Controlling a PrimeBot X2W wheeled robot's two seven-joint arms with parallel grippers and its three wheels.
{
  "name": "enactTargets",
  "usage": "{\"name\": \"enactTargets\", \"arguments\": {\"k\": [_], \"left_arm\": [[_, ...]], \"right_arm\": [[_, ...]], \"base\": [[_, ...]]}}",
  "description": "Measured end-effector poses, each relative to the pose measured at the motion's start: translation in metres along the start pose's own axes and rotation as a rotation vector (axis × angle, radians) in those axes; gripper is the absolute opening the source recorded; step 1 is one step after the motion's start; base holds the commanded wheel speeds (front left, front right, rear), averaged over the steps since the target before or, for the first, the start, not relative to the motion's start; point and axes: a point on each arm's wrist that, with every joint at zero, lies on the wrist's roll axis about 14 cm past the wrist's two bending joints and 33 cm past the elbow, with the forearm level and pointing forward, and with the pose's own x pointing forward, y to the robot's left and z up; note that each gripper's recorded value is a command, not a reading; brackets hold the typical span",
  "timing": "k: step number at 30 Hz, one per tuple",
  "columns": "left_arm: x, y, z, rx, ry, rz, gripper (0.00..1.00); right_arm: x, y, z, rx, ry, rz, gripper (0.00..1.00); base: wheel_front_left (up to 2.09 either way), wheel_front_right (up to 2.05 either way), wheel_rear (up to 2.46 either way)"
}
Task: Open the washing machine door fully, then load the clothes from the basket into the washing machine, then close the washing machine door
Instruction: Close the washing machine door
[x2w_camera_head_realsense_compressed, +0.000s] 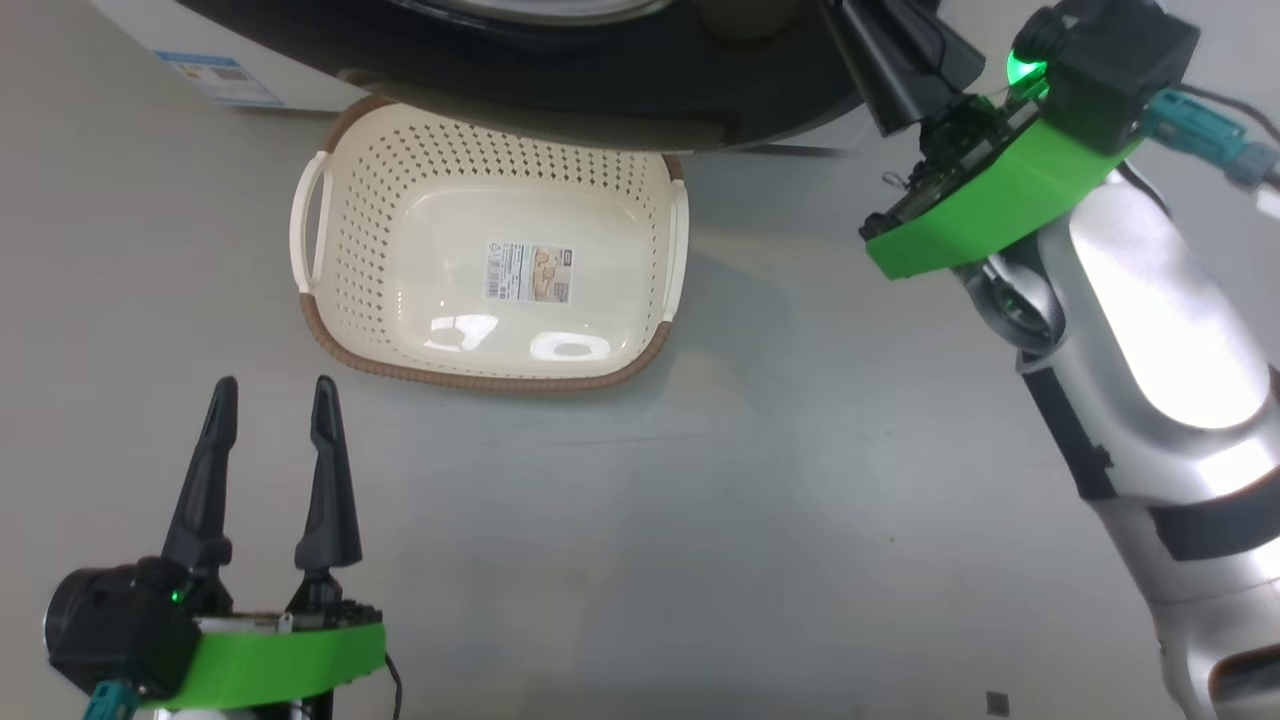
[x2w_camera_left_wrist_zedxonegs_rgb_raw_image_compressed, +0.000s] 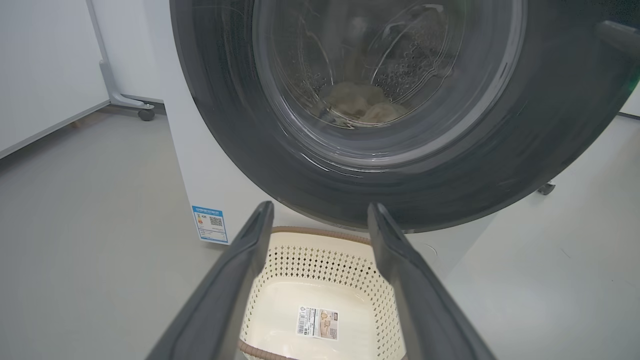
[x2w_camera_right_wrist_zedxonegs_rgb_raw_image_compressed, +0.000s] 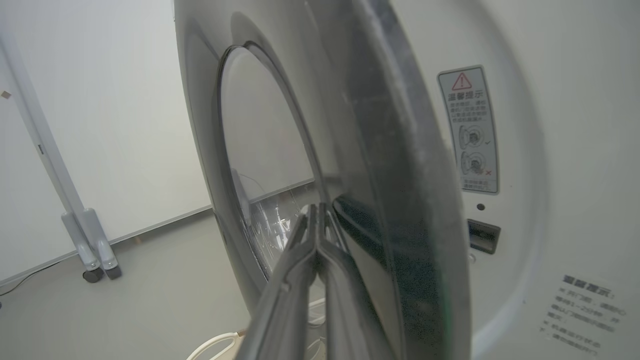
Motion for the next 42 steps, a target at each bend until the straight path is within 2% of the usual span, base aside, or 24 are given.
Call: {"name": "enactTargets", "arguments": {"k": [17, 25, 29, 35, 36, 39, 41, 42], "left_arm": [[-0.002, 0.010, -0.011, 0.020, 0.036, 0.030, 1.00], [-0.002, 0.009, -0.016, 0.017, 0.049, 0.028, 1.00], [0.001, 0.005, -0.015, 0.011, 0.042, 0.014, 1.00], [0.009, 0.002, -0.009, 0.006, 0.018, 0.000, 1.00], [0.009, 0.003, -0.009, 0.006, 0.016, 0.002, 1.00], [0.009, 0.002, -0.005, -0.006, 0.006, 0.002, 1.00], [0.009, 0.001, 0.000, -0.015, -0.007, 0.001, 1.00], [0.008, -0.001, 0.002, -0.022, -0.011, -0.003, 1.00]], "right_arm": [[0.044, -0.056, -0.001, -0.101, -0.033, -0.050, 0.00], [0.051, -0.056, -0.009, -0.127, -0.014, -0.025, 0.00], [0.046, -0.058, 0.000, -0.142, -0.020, -0.030, 0.00], [0.030, -0.060, 0.035, -0.168, -0.077, -0.062, 0.00], [0.024, -0.059, 0.038, -0.168, -0.078, -0.066, 0.04], [0.004, -0.053, 0.043, -0.170, -0.066, -0.075, 0.25], [-0.009, -0.049, 0.048, -0.172, -0.062, -0.082, 0.50], [-0.016, -0.047, 0.052, -0.175, -0.063, -0.087, 0.75]], "base": [[0.00, 0.00, 0.00], [0.00, 0.00, 0.00], [0.00, 0.00, 0.00], [0.00, 0.00, 0.00], [0.00, 0.00, 0.00], [0.00, 0.00, 0.00], [0.00, 0.00, 0.00], [0.00, 0.00, 0.00]]}}
